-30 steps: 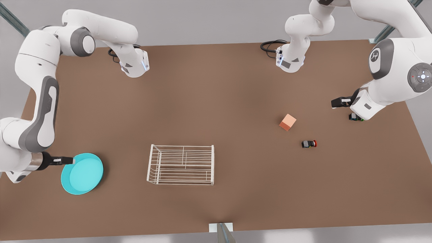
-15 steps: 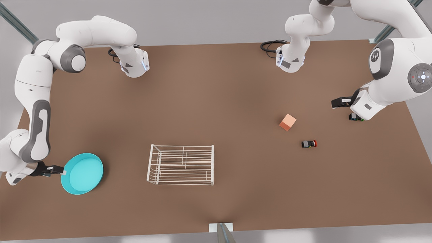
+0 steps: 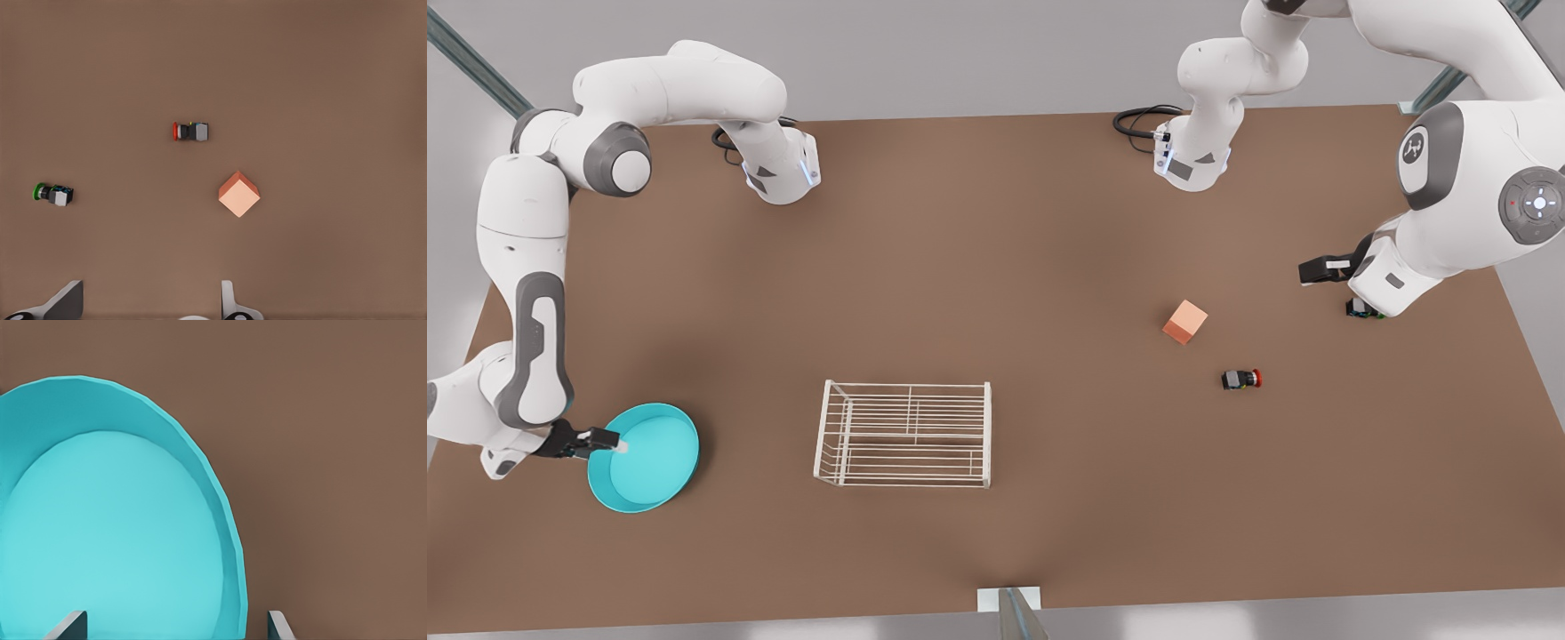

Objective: Place the plate on the shelf with right arm and place the red button switch in the plate with left arm

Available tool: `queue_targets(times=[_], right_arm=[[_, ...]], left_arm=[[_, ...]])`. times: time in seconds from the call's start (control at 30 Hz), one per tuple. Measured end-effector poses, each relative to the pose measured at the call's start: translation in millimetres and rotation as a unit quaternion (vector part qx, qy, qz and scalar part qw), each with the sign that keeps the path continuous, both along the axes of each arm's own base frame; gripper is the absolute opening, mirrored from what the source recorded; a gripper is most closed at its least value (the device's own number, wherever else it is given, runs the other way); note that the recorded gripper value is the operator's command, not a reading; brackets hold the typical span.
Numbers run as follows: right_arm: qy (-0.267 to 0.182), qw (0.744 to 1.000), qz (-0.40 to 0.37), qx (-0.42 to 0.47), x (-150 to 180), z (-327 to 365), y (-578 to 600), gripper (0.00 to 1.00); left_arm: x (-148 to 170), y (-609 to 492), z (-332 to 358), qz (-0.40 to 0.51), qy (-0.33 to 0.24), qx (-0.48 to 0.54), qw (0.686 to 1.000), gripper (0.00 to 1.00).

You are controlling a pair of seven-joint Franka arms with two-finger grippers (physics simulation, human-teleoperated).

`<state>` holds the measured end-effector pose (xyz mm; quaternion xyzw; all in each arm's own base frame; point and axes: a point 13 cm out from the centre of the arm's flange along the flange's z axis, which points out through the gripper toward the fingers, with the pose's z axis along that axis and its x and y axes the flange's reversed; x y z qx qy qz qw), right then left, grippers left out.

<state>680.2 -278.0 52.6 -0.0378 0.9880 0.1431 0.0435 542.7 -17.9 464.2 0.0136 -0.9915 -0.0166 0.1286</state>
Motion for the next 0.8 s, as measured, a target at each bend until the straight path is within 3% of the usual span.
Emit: queue_targets(times=[0.1, 0.27, 0.47, 0.8], right_arm=[[-0.001, 1.000, 0.010, 0.002, 0, -1, 4, 0.71], [0.000, 1.000, 0.022, 0.004, -1, -6, 7, 0.69], [-0.002, 0.999, 0.036, 0.001, -2, -5, 6, 0.23], [-0.010, 0.996, 0.089, 0.003, 10, 59, 32, 0.21]], left_arm=[[0, 0, 0, 0.000, 0.000, 0.000, 1.000, 1.00], [0, 0, 0, 0.000, 0.000, 0.000, 1.000, 1.00], [0, -1, 1, 0.000, 0.000, 0.001, 1.000, 1.00], [0, 0, 1, 0.001, -0.001, 0.001, 1.000, 1.00]])
